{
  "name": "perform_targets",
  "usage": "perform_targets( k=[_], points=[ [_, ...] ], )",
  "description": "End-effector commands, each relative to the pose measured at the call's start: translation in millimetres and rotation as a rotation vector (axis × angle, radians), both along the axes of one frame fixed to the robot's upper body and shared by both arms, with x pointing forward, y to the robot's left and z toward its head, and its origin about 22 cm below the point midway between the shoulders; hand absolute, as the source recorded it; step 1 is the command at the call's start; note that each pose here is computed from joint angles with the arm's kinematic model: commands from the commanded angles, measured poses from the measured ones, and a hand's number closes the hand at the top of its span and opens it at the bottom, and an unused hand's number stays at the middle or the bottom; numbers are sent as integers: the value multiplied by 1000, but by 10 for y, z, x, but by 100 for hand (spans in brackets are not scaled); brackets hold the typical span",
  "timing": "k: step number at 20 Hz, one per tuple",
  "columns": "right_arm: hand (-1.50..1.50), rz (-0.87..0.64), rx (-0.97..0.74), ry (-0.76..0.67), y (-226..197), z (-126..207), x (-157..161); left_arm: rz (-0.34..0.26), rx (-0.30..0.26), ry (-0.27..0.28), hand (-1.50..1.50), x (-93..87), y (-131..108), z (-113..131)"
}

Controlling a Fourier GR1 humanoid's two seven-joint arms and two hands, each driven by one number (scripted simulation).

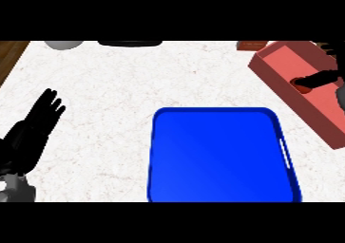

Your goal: Pick the bell pepper from the tray and place it in the cardboard box

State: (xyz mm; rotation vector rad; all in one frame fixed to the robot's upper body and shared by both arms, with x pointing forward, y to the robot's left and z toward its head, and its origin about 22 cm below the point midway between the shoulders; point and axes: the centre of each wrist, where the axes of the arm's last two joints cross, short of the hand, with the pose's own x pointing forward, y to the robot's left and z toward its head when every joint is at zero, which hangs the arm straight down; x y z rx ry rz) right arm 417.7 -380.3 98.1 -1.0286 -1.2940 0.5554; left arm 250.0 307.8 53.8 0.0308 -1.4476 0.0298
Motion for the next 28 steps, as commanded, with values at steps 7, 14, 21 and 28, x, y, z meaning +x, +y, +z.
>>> perform_targets(
  k=[7,14,21,28],
  points=[
    [-150,-138,424,-379,-431,198,-159,24,8,-10,0,3,29,-85],
    [-150,-200,513,-412,-1013,294,-513,29,12,8,0,-10,209,80],
    [-150,-151,516,-396,-1502,257,-953,31,6,5,0,-201,114,-131],
    [-150,-124,492,-378,-1864,253,-1363,18,-4,-17,0,-37,125,26]
  ],
)
